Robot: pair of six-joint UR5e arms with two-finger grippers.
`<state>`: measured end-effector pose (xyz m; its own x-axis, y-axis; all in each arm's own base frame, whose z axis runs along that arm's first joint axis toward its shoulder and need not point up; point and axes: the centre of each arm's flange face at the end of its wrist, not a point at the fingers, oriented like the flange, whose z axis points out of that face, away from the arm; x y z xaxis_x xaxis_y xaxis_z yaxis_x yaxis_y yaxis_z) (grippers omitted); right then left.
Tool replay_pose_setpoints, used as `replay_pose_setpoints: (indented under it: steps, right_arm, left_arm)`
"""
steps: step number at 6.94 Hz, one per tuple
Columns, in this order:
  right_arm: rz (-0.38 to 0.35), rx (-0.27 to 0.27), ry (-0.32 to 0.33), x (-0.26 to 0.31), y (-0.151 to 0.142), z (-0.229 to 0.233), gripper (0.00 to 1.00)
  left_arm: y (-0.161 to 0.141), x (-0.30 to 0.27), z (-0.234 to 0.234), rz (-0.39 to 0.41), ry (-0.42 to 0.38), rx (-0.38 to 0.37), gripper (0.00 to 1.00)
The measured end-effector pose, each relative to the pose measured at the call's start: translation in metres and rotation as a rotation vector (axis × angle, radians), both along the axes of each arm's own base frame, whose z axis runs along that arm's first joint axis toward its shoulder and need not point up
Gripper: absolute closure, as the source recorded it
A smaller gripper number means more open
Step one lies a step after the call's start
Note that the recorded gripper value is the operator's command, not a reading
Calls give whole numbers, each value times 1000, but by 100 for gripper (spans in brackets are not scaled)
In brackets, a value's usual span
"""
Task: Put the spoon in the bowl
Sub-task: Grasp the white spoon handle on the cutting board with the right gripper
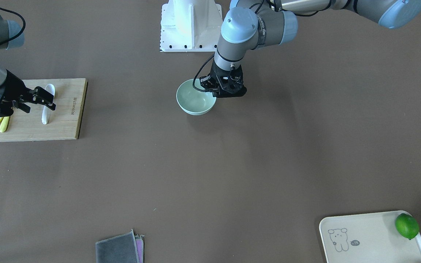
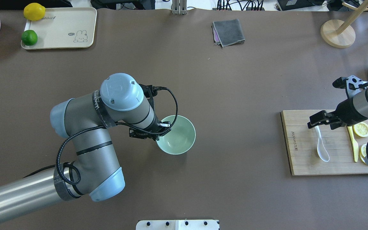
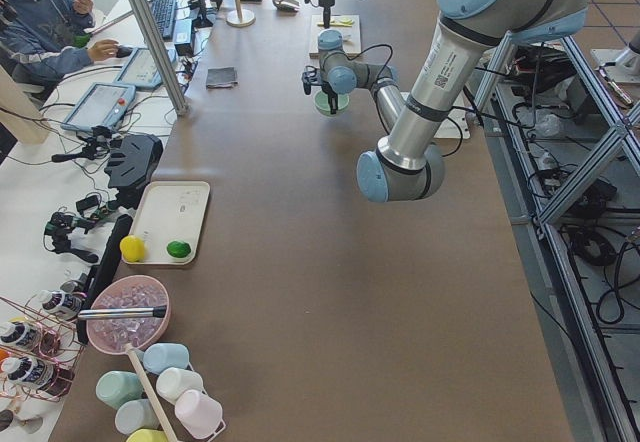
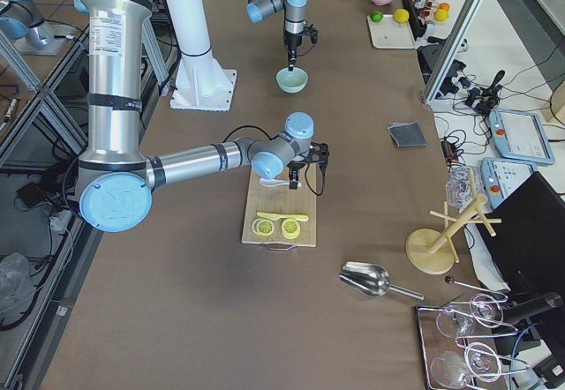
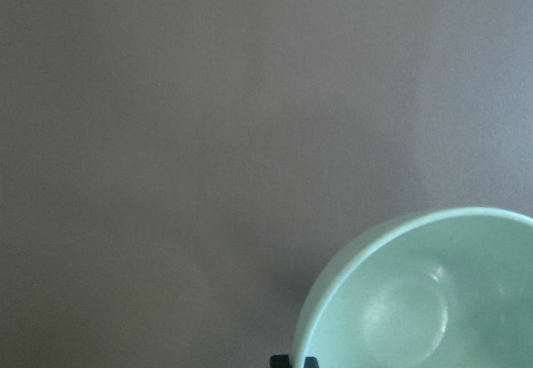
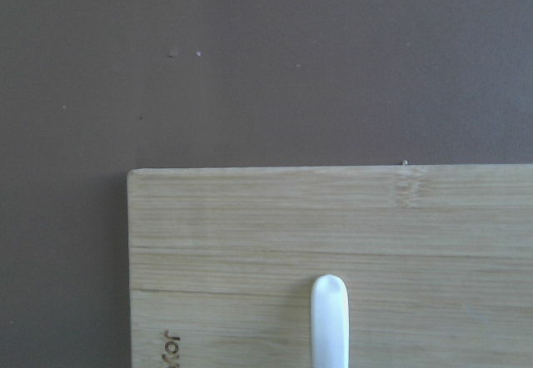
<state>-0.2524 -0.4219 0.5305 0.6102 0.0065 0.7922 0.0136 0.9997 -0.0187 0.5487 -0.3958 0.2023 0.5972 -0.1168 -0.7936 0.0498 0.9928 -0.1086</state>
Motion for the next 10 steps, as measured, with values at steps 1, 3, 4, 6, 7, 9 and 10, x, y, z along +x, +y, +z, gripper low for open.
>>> replay_pose_setpoints:
  steps: [1, 3, 4, 6, 7, 9, 10]
  right_arm:
    - [-6, -2, 10, -5, 4, 3, 17]
    - [-18, -5, 26, -14, 11, 9, 33]
    - [-21, -5, 32, -16, 13, 11, 53]
    - [-22, -7, 39, -16, 15, 13, 62]
    - [-22, -9, 42, -15, 16, 15, 72]
    - [-23, -12, 46, -14, 17, 18, 100]
    - [-23, -12, 46, -14, 18, 18, 100]
  left_arm:
    - [4, 4, 0, 1, -2, 7, 100]
    - [6, 5, -1, 0, -1, 11, 100]
    - [7, 5, -2, 0, 1, 12, 100]
    - [7, 5, -1, 1, 1, 12, 100]
    - [7, 5, -1, 2, 1, 12, 93]
    - [8, 4, -1, 7, 5, 13, 23]
    - [8, 3, -3, 9, 8, 16, 9]
